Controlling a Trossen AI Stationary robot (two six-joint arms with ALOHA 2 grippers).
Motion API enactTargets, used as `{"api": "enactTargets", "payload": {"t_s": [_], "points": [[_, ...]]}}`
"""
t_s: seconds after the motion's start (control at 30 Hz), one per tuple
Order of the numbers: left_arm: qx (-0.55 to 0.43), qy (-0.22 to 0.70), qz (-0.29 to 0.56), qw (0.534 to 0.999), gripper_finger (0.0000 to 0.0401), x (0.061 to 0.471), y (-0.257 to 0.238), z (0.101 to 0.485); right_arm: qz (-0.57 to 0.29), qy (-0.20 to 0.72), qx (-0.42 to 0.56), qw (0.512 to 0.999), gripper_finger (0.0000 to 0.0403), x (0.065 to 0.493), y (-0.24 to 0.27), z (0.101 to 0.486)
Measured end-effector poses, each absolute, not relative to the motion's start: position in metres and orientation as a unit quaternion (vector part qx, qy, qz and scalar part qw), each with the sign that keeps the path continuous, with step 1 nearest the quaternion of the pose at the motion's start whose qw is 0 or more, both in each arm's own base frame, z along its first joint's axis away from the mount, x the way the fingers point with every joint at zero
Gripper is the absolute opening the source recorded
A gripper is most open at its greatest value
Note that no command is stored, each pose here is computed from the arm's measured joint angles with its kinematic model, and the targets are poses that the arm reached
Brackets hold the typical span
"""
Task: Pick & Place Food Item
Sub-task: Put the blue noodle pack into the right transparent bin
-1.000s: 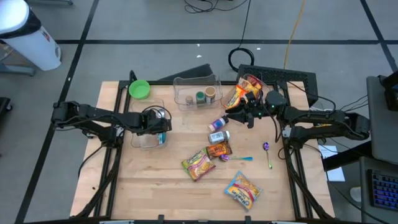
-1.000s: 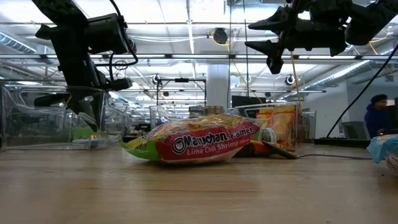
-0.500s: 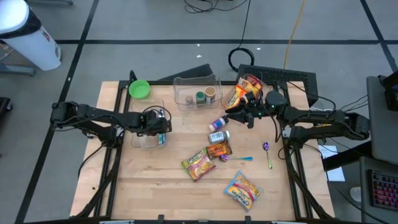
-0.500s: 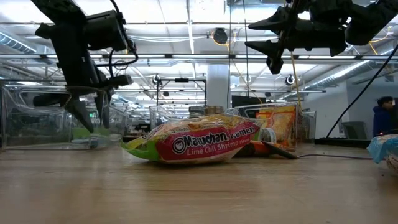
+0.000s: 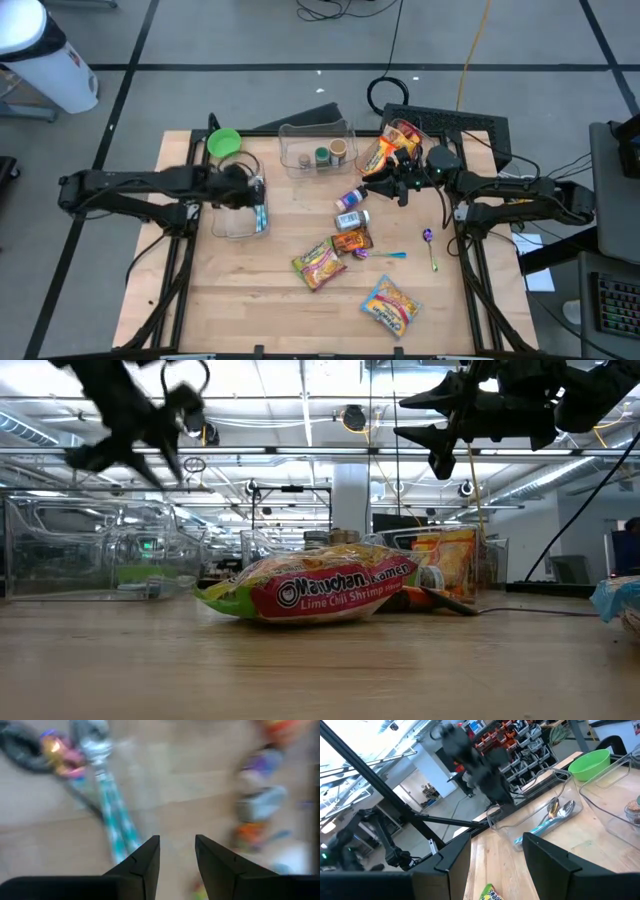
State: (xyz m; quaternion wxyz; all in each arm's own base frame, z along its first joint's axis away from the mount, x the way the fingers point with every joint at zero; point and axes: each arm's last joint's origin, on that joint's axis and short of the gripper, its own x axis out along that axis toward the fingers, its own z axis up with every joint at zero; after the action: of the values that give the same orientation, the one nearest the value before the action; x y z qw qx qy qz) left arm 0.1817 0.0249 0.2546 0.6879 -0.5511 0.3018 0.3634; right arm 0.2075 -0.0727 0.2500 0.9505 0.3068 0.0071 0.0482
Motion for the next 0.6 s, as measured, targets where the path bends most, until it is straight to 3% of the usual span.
{"api": "enactTargets", "payload": {"t_s": [0.23,0.4,0.6], "points": [[-0.557,0.128,0.251,0.782,0.0127,0.169,0.028,0.336,0.048,0.008,0.325,0.945,0.0171,0.207,-0.073,0.25],[-0.397,-0.062,0.194,0.895,0.0127,0.179,0.024,0.38,0.047,0.008,0.337,0.94,0.0171,0.207,-0.073,0.25],[-0.255,-0.165,0.182,0.935,0.0127,0.219,0.016,0.393,0.047,0.009,0.354,0.934,0.0171,0.208,-0.073,0.25]]}}
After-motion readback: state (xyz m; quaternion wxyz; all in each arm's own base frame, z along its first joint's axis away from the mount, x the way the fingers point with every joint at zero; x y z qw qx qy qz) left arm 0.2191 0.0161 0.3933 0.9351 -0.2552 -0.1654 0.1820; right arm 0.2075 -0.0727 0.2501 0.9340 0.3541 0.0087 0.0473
